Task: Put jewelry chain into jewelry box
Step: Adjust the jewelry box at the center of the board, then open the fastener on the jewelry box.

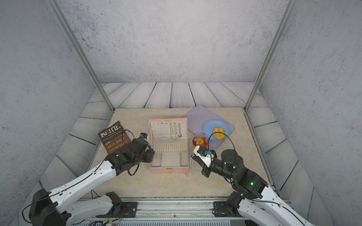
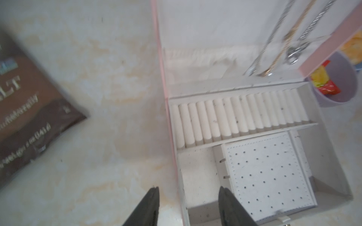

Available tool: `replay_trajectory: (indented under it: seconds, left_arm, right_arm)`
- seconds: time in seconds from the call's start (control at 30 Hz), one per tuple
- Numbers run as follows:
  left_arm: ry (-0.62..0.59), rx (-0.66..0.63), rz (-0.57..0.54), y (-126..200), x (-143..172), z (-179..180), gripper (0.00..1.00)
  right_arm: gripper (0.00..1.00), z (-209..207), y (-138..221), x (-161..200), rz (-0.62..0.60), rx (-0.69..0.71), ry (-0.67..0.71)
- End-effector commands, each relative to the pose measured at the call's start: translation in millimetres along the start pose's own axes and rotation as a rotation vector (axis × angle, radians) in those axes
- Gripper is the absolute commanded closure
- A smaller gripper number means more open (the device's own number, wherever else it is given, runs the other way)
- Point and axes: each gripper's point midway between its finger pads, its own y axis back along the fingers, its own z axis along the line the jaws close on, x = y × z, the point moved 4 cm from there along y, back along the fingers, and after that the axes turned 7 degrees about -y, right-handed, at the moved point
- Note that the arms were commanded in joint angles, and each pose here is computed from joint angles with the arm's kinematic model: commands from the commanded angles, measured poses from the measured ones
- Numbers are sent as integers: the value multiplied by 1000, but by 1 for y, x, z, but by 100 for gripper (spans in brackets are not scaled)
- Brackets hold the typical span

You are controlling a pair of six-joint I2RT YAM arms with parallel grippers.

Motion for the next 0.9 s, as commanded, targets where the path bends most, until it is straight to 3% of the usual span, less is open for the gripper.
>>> replay_trajectory:
  seconds: [0.0, 0.2, 0.33, 0.5, 0.87]
  left_arm:
    - [-343, 85, -265, 13, -49, -20, 42]
    - [-676, 72, -542, 7, -86, -38, 42]
    - [-789, 70, -588, -14, -96, -43, 43]
    - [-853, 9, -665, -29, -105, -41, 46]
    - [-830, 4, -655, -67, -118, -24, 46]
  right_arm:
    - [100, 2, -4, -22, -82, -22, 7]
    - [100, -14, -24, -35, -123, 53, -44]
    - [100, -15, -36, -40, -124, 42, -24]
    - [100, -17, -43, -41, -102, 39, 24]
    - [100, -11, -43, -37, -107, 5, 84]
